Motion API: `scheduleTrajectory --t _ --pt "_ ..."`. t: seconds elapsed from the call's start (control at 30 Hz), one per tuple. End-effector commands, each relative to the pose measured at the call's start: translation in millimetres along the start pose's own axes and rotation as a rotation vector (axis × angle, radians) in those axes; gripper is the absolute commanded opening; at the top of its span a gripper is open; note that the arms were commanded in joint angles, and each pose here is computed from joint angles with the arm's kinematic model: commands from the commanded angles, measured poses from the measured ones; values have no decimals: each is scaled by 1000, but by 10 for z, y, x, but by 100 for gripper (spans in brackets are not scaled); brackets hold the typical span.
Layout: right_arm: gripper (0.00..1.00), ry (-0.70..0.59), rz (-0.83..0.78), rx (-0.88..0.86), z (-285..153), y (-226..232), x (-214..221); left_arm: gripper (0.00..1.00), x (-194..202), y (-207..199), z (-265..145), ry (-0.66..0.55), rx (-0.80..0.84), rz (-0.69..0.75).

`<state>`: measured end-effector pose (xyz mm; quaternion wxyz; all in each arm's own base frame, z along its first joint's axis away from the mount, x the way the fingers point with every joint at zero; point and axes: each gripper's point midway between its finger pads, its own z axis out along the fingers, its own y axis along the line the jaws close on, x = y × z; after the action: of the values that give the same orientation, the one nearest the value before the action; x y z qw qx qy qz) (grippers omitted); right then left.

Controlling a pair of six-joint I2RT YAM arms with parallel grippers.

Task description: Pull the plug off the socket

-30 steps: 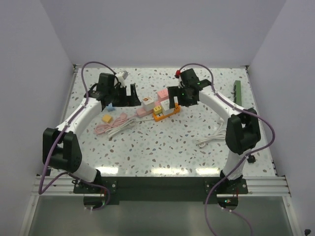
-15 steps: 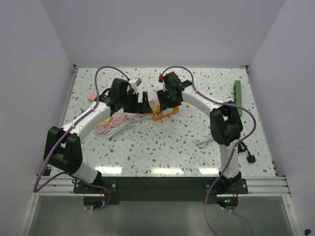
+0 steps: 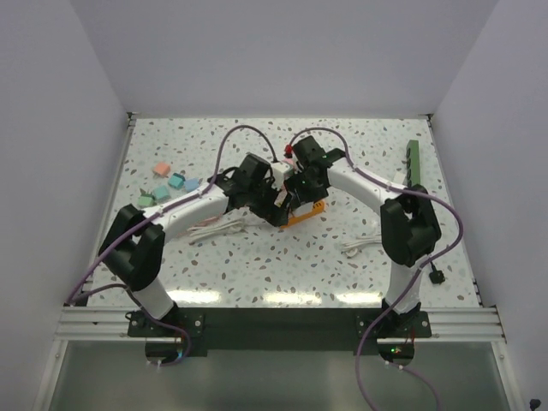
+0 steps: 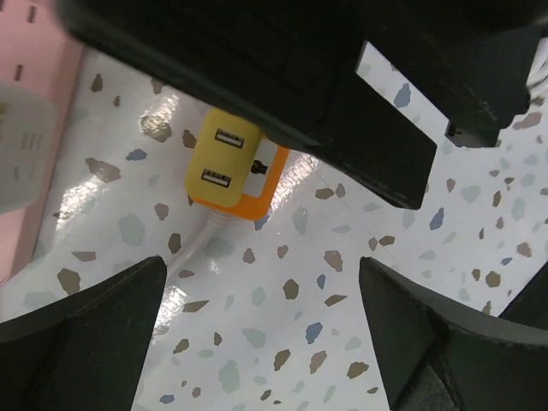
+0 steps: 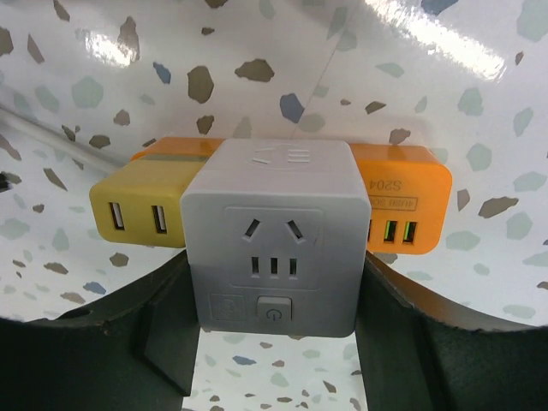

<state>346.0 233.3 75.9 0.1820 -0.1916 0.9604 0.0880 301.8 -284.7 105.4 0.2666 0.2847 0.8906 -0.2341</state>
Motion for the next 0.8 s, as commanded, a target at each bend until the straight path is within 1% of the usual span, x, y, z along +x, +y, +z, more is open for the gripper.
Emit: scheduleTrajectory --t 0.0,0.03,0.17,0.2,0.23,0.27,0.3,0.33,0.4,0.5,0.53,0.63,0.73,0.77 --pt "0 11 0 -60 -264 99 102 100 -138 21 91 -30 -71 181" --pt "0 22 10 -74 -281 124 138 99 -148 9 135 -48 -79 241" --pt "0 72 10 -135 -315 210 329 95 -183 52 162 -100 -110 344" --pt "0 67 9 -151 -341 235 343 94 -114 71 175 -96 -110 361" --pt "0 74 6 -187 -367 291 378 93 -221 42 130 -152 -105 395" --pt "0 76 6 -199 -390 300 420 91 -220 21 130 -170 -92 415" --pt "0 77 4 -207 -401 309 441 90 -112 -1 165 -164 -63 426" --pt "0 82 1 -220 -406 326 468 89 -149 -30 180 -190 -51 440" --pt "0 93 4 -215 -394 311 525 85 -42 -71 248 -166 -7 439" --pt "0 98 3 -222 -387 314 580 81 45 -163 313 -174 55 404" --pt "0 103 4 -222 -377 316 600 81 -63 -219 287 -231 69 389" --pt "0 104 22 -210 -344 300 625 79 -108 -343 257 -271 123 353" --pt "0 103 40 -202 -264 287 647 76 -83 -463 283 -277 164 339" --pt "0 105 43 -200 -244 284 655 73 -85 -479 288 -281 170 332"
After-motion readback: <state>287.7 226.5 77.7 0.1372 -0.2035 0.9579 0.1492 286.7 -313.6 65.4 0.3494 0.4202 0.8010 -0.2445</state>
